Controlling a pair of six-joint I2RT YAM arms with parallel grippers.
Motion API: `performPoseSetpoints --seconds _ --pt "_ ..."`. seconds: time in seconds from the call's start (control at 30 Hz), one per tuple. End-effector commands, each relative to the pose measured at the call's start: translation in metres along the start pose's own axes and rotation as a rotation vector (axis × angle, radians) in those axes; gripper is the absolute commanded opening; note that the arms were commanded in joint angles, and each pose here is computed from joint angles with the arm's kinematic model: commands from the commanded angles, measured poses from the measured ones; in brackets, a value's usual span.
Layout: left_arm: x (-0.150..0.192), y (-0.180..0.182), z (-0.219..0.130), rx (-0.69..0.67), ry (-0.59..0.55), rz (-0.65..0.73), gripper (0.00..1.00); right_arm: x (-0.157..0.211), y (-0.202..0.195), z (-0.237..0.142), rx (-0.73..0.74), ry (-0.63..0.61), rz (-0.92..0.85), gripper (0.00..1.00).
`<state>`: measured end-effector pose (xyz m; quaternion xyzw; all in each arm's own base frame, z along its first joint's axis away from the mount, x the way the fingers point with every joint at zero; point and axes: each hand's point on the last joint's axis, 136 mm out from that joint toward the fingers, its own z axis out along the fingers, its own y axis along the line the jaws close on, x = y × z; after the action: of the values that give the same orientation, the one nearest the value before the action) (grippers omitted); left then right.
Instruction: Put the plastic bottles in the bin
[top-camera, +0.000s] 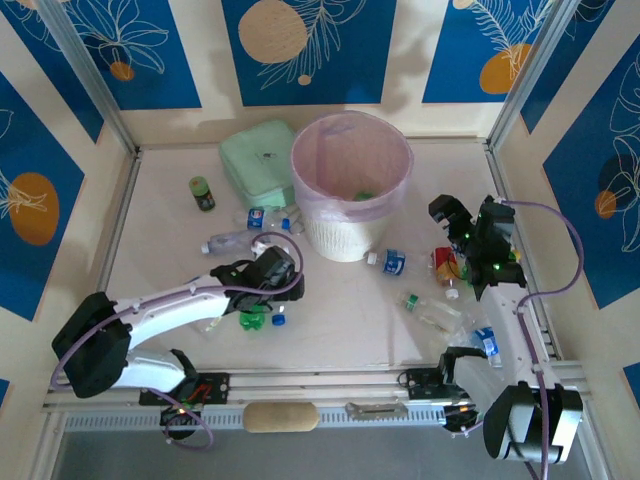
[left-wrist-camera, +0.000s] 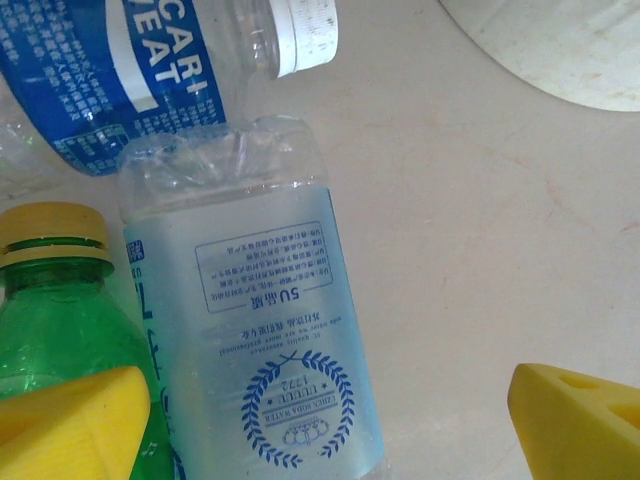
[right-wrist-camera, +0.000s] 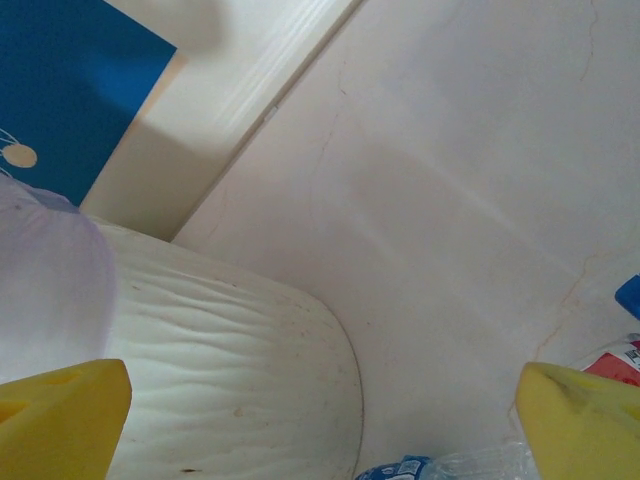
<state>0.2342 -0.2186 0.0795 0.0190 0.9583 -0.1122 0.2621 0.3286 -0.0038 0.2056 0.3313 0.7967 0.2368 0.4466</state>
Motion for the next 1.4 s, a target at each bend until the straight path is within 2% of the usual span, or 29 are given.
performPoseSetpoints --seconds 0.0,0.33,0.73,0.9,1.13,1.37 --pt "0.002 -0.003 0.006 -0.013 0.023 0.028 0.91 -0.006 0.01 0.0 -0.035 0.0 0.011 0.99" --pt "0.002 -0.009 0.011 -0.026 0.048 0.069 0.86 -0.009 0.009 -0.004 -0.025 -0.019 -0.004 0.99" --pt "0.007 0.015 0.009 -0.195 0.075 0.156 0.9 -0.006 0.006 -0.002 -0.022 -0.007 0.01 0.99" --pt "0.008 0.011 0.017 -0.183 0.076 0.158 0.89 -0.005 0.005 -0.001 -0.022 -0.006 0.016 0.99" --pt "0.007 -0.003 0.033 -0.147 0.079 0.16 0.82 -0.006 0.004 -0.005 -0.012 -0.011 0.006 0.99" --pt "0.012 -0.005 0.047 -0.152 0.1 0.175 0.81 -0.004 0.0 -0.008 -0.005 -0.012 0.0 0.99"
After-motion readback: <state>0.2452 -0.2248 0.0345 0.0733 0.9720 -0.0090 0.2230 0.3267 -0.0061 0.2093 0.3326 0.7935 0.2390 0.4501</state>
